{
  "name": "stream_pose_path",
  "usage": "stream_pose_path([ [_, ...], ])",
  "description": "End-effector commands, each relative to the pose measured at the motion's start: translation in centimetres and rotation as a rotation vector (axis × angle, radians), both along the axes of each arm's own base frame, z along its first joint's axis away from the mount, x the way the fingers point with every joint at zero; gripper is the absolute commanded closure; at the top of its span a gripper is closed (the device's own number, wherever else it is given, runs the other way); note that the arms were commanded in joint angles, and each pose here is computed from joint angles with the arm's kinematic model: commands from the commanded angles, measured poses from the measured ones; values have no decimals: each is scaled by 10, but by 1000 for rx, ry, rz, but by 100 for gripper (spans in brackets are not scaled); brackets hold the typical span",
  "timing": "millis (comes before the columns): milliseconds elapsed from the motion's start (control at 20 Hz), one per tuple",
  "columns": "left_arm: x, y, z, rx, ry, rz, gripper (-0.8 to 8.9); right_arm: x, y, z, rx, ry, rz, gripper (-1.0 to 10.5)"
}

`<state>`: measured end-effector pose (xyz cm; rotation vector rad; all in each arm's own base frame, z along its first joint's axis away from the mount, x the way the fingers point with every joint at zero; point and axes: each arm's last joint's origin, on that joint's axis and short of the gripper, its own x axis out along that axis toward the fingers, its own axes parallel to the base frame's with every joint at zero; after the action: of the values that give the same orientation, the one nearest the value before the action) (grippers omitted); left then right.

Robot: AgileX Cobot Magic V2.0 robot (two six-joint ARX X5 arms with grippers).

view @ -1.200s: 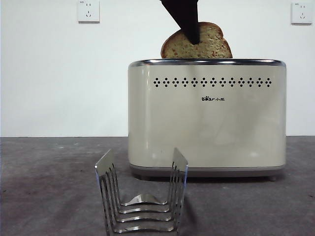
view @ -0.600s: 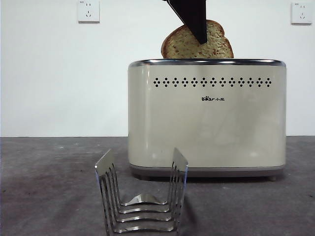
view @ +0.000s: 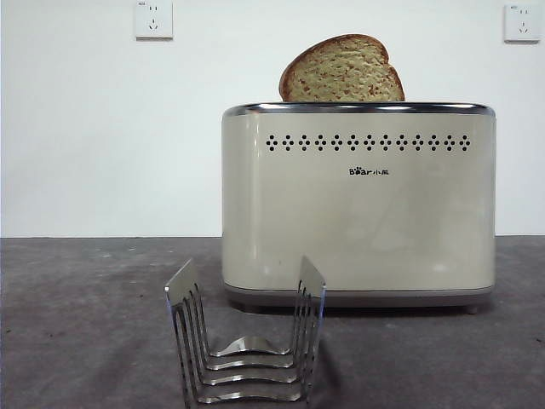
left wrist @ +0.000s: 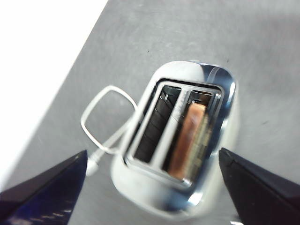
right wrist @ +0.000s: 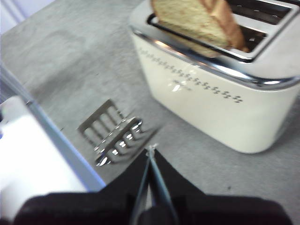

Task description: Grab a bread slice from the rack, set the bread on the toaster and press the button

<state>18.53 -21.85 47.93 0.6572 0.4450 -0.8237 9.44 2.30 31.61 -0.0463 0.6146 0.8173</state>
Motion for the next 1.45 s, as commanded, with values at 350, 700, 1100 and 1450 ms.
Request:
stream_pose_path([
  [350, -28, 42, 11, -101, 179, 181, 822, 33, -6, 17, 93, -51, -436, 951],
  [700, -31, 47, 13, -145, 205, 215, 822, 79, -8, 9, 171, 48, -485, 954],
  [1100, -46, 60, -27, -97, 370, 226, 822, 177, -53, -8, 291, 311, -471, 954],
  [1450, -57, 75, -72, -46, 495, 345, 821, 229, -65, -53, 305, 540, -365, 954],
])
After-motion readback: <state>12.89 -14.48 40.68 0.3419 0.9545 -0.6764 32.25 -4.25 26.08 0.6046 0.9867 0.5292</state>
